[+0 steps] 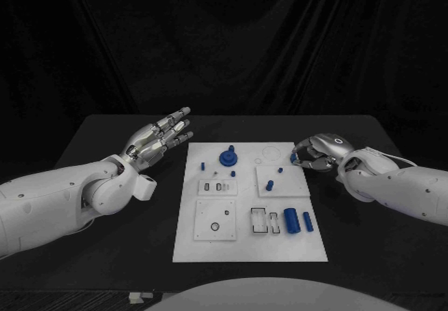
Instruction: Assemble the parts on the task board
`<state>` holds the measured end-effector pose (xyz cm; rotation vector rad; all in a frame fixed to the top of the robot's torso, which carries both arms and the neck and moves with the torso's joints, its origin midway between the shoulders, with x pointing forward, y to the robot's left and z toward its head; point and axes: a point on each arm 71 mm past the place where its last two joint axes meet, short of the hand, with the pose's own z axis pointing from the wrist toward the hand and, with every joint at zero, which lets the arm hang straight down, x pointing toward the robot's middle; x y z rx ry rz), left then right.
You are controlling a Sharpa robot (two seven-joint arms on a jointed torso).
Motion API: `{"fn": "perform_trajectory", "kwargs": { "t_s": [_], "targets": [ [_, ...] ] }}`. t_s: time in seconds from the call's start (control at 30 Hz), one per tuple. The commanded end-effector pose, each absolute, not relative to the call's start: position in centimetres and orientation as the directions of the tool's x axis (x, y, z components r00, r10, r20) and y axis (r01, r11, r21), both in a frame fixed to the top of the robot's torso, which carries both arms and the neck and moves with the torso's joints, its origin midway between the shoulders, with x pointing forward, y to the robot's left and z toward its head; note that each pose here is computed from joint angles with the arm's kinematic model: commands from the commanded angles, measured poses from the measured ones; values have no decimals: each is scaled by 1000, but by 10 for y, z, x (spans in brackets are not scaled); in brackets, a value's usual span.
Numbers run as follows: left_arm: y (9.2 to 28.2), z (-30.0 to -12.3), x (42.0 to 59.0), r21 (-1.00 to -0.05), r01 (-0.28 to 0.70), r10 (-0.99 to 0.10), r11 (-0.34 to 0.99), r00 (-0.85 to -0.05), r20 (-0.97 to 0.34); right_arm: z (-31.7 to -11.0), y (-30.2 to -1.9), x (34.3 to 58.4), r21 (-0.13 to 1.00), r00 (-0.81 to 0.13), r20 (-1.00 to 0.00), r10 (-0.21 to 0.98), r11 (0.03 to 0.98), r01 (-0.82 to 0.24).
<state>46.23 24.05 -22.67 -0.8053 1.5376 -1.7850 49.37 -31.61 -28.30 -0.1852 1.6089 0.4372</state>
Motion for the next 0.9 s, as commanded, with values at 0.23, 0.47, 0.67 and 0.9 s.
{"fn": "perform_trajectory", "kwargs": {
  "t_s": [0.23, 0.47, 0.67, 0.9],
  "targets": [
    [239, -226, 461, -988, 81, -786, -128, -616, 51, -288, -316, 493, 170, -112, -984, 139, 916, -362],
    [239, -226, 461, -988, 80, -785, -129, -617, 52, -288, -314, 493, 171, -110, -984, 140, 914, -369],
    [238, -227, 461, -988, 79, -785, -129, -617, 53, -288, -313, 493, 172, -108, -984, 141, 913, -369],
    [239, -227, 461, -989, 79, -786, -127, -616, 52, -288, -314, 493, 171, -107, -984, 141, 916, -363]
  ]
}}
